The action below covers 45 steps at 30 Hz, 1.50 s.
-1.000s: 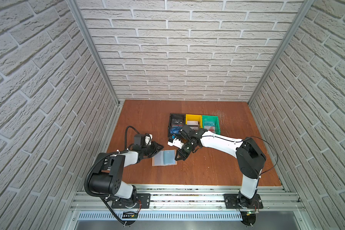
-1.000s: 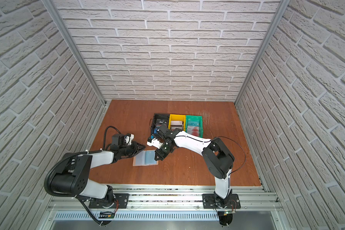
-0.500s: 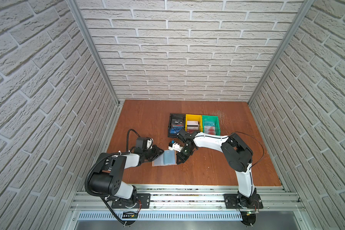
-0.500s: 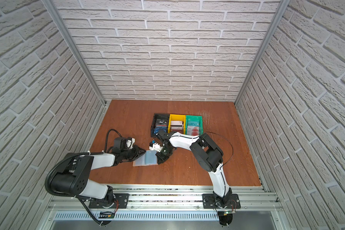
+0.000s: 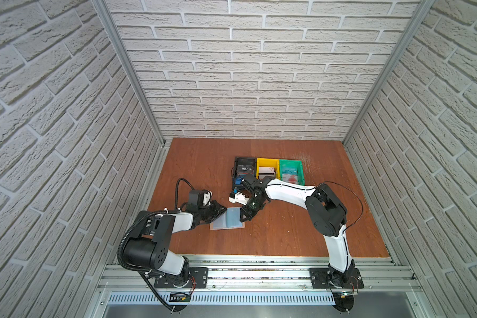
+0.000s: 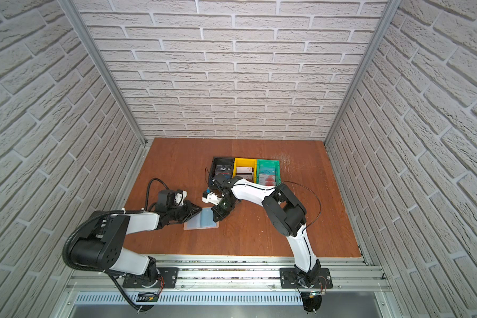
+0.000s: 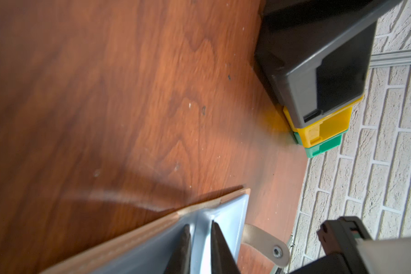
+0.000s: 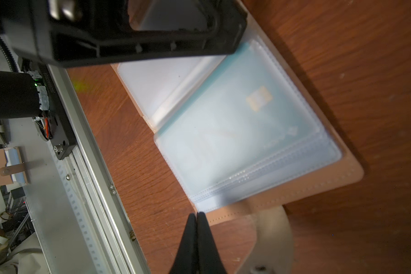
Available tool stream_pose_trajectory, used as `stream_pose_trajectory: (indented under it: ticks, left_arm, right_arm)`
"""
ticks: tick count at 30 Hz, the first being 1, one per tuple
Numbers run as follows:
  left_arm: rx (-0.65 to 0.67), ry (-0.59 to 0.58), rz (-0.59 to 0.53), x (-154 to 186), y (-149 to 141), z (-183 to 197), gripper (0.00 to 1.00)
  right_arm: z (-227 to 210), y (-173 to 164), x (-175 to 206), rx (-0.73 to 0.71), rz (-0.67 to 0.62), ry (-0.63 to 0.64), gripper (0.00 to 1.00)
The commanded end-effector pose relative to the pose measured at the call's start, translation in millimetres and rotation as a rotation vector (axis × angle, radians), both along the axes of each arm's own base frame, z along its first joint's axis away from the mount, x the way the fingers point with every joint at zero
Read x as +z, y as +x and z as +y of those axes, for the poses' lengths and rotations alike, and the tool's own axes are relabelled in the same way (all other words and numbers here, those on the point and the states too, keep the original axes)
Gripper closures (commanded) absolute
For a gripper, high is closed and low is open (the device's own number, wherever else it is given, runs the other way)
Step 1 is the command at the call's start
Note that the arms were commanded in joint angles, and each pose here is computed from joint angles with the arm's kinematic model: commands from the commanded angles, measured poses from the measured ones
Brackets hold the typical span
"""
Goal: Take the credit cards out of the card holder
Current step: Flip over the card slot in the card holder.
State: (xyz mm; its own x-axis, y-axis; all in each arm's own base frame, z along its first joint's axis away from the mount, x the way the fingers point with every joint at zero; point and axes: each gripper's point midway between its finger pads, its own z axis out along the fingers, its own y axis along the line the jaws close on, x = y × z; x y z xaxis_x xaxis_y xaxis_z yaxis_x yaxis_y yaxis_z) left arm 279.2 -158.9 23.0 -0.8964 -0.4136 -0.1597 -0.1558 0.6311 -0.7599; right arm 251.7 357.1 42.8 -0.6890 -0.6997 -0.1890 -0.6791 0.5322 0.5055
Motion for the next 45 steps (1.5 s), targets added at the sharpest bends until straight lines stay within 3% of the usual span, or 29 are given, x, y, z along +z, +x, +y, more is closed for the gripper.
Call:
stream_pose_trajectory:
  ticks: [1, 16, 32, 39, 45]
  left_arm:
    - [0.002, 0.032, 0.026, -13, -7, 3, 0.81]
    - [-0.004, 0.031, 0.029, -17, -8, 2, 0.82]
    - [0.007, 0.020, 0.025, -18, -10, 3, 0.82]
    - [0.018, 0.036, -0.014, 4, -7, 6, 0.82]
    - [0.043, 0.123, -0.056, 33, -15, 23, 0.80]
  right_arm:
    - [3, 3, -5, 0.016, 0.013, 0.000, 0.94]
    - [-8, 20, -24, -0.056, 0.004, -0.050, 0.94]
    - [0, 15, -52, -0.064, 0.092, -0.056, 0.94]
    - [-2, 14, -50, -0.060, 0.089, -0.060, 0.94]
    - [-2, 13, -53, -0.059, 0.106, -0.070, 0.95]
